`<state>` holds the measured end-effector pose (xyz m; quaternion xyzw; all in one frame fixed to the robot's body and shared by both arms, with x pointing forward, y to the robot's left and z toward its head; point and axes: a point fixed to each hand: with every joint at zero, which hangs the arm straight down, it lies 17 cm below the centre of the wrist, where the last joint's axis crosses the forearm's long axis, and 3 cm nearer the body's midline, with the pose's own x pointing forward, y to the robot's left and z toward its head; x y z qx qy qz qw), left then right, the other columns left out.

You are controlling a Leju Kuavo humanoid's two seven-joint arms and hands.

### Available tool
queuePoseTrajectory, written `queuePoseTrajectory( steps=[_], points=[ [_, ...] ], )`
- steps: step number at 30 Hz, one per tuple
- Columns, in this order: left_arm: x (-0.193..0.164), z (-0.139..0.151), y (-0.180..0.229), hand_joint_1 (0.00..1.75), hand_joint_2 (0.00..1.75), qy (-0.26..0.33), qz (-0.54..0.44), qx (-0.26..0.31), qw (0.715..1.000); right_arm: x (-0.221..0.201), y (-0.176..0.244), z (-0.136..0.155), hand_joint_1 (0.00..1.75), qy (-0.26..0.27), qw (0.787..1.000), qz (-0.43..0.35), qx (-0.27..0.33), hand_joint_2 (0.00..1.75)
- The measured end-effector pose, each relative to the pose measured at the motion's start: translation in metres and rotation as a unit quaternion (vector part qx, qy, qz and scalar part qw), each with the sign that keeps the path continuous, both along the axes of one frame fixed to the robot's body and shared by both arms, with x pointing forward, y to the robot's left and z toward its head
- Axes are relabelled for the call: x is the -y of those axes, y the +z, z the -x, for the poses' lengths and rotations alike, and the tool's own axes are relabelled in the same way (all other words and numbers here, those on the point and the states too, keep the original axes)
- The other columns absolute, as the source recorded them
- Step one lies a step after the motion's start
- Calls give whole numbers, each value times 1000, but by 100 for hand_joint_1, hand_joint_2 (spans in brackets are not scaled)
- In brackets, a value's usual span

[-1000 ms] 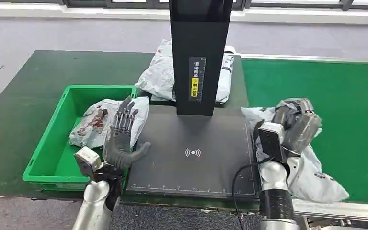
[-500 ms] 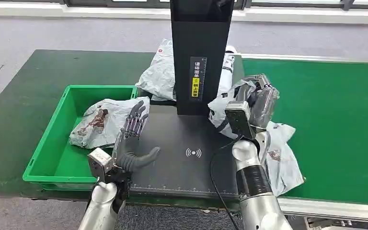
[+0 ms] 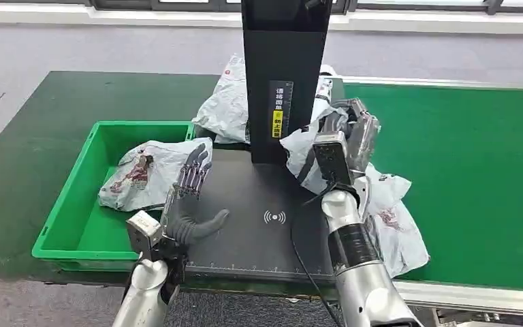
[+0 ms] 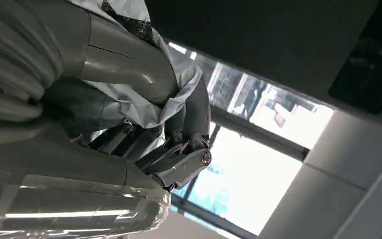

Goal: Moved the parcel from conveyor to table for the left to box.

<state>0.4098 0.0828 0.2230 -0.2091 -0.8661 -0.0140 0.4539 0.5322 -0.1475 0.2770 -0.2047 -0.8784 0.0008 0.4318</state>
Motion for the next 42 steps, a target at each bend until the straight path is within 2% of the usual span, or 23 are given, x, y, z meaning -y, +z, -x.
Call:
queuePoseTrajectory(
  steps=[9, 11, 13, 14, 15, 18, 26, 27, 29, 30, 32, 35, 37, 42],
  points=[
    [0, 0, 0, 0, 175, 1, -1, 0, 1000, -11, -2, -6, 175, 18, 1000, -3, -11, 175],
    [0, 0, -1, 0, 175, 3, -2, 0, 1000, -19, -5, -10, 175, 43, 999, -19, -24, 175],
    [0, 0, -1, 0, 175, 3, -3, 0, 1000, -37, -13, -13, 175, 92, 993, -50, -46, 175],
    [0, 0, -1, 0, 175, 3, -4, 0, 1000, -50, -19, -14, 35, 137, 985, -83, -65, 175],
    [0, 0, -1, 0, 175, 3, -4, 0, 1000, -62, -25, -14, 0, 177, 974, -114, -82, 175],
    [0, -1, -1, 0, 175, 7, -8, 1, 1000, -90, -38, -9, 0, 252, 948, -157, -112, 175],
    [-4, 6, 2, 0, 175, 22, -20, 11, 999, -121, -43, -3, 0, 317, 919, -189, -137, 175],
    [-5, 6, 3, 0, 175, 26, -21, 12, 999, -125, -42, 0, 0, 337, 909, -203, -138, 175],
    [-9, 7, 3, 0, 175, 35, -23, 13, 999, -137, -34, 9, 0, 402, 871, -248, -134, 175],
    [-10, 8, 3, 0, 175, 38, -24, 14, 999, -140, -31, 13, 0, 423, 859, -258, -132, 175],
    [-13, 12, 2, 0, 175, 44, -24, 13, 999, -144, -29, 17, 0, 443, 846, -265, -132, 175],
    [-16, 15, 1, 0, 175, 50, -25, 13, 998, -144, -28, 17, 0, 448, 841, -272, -132, 175],
    [-19, 18, 1, 0, 175, 57, -29, 15, 998, -138, -25, 17, 0, 441, 847, -272, -118, 175],
    [-27, 26, 0, 0, 175, 85, -45, 18, 995, -116, -10, 18, 0, 373, 897, -228, -62, 175]
  ],
)
